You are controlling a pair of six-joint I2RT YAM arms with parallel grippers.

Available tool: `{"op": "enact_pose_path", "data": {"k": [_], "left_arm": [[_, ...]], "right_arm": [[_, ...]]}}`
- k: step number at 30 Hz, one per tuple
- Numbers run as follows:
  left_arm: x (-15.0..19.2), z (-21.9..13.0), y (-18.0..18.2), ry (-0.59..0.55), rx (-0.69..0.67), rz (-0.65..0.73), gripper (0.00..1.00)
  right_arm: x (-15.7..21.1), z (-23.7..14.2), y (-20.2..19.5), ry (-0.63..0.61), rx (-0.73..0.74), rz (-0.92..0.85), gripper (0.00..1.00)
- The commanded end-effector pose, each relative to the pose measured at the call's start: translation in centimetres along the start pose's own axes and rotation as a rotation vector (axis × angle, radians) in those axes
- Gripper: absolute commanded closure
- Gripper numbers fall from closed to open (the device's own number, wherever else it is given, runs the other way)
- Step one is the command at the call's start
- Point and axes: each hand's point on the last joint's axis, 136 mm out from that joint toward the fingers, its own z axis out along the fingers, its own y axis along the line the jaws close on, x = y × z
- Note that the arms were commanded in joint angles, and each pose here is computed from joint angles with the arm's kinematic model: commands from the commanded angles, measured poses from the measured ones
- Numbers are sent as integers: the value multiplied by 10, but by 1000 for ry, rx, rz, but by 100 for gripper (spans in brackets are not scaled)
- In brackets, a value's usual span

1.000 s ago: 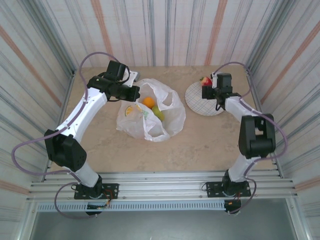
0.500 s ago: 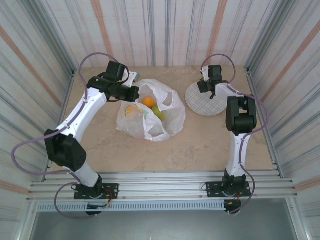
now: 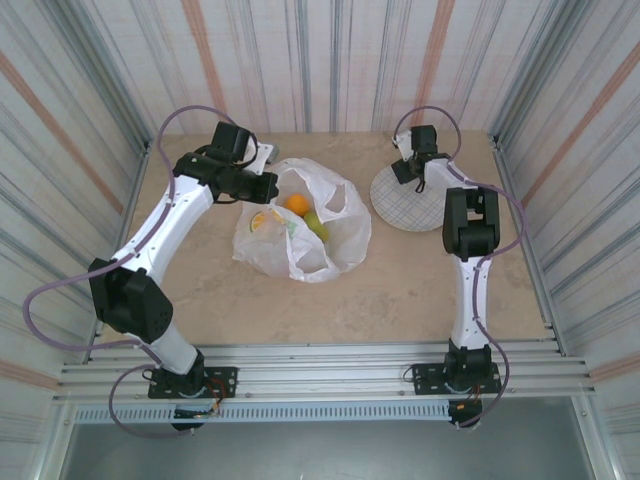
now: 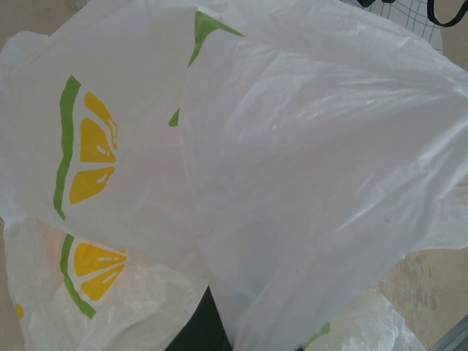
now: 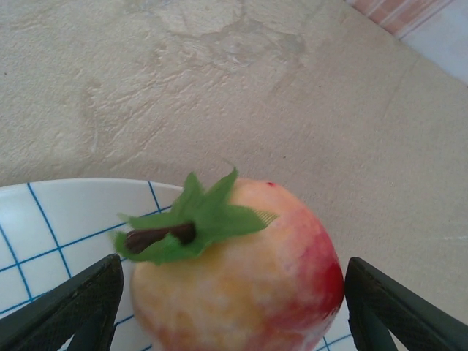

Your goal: Place the fruits into the plastic bag

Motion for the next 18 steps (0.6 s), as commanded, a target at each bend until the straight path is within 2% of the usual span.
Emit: {"op": "enact_pose_path", "data": {"k": [1, 10, 18], "left_arm": [[0, -5, -1, -7, 15, -7, 100], [1, -4, -1, -3, 13, -5, 100], [2, -4, 0, 0, 12, -7, 100]], "right_arm": [[3, 9, 3, 21, -22, -43, 22], [6, 19, 1, 44, -8, -94, 30], [-2, 8, -5, 35, -1, -89, 46]]}}
